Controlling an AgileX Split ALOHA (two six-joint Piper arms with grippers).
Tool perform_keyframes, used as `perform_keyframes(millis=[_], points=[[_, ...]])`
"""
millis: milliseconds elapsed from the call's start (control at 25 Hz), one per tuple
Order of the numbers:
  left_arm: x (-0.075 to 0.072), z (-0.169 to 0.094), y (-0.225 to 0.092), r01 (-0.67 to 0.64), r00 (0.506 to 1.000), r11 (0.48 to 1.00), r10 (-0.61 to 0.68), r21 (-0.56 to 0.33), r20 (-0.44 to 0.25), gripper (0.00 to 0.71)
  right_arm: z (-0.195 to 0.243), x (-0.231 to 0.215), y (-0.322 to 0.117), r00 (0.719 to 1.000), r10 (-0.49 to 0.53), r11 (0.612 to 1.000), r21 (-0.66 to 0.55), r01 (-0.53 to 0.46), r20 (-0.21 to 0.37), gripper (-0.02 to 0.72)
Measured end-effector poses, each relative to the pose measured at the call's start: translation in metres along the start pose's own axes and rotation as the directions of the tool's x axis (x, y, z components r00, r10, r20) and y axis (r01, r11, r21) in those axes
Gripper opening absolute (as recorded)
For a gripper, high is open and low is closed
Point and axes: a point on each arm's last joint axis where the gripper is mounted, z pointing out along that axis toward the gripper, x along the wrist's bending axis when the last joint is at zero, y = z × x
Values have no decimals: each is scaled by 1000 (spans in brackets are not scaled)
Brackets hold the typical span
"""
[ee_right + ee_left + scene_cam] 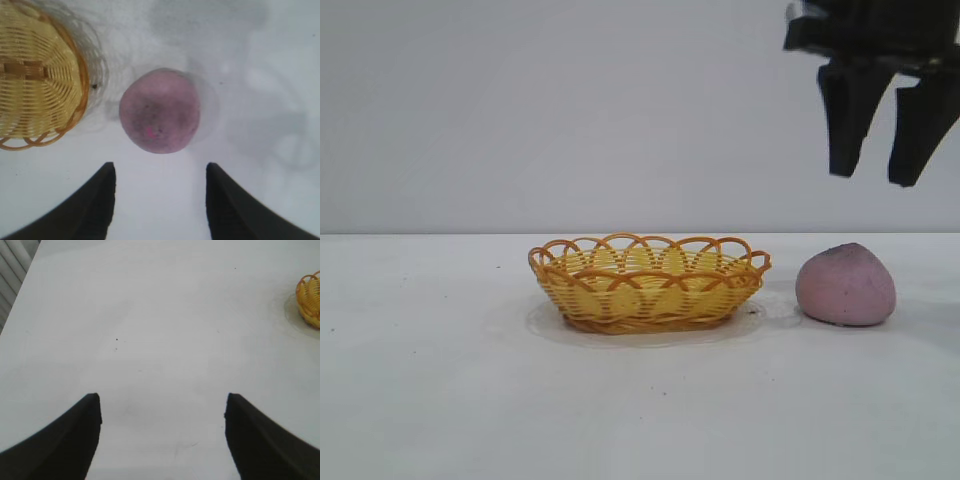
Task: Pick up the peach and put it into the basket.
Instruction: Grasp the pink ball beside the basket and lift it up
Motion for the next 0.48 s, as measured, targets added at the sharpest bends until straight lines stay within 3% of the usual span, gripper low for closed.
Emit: perform_keyframes(millis=[280,480], points=[[0,0,0,0,1000,1000,0,0,0,463,23,-4,6,1000,1,1000,15,-1,16,343],[0,0,0,0,1000,1000,0,0,0,463,29,-6,9,998,-58,998,30,57,35,78]])
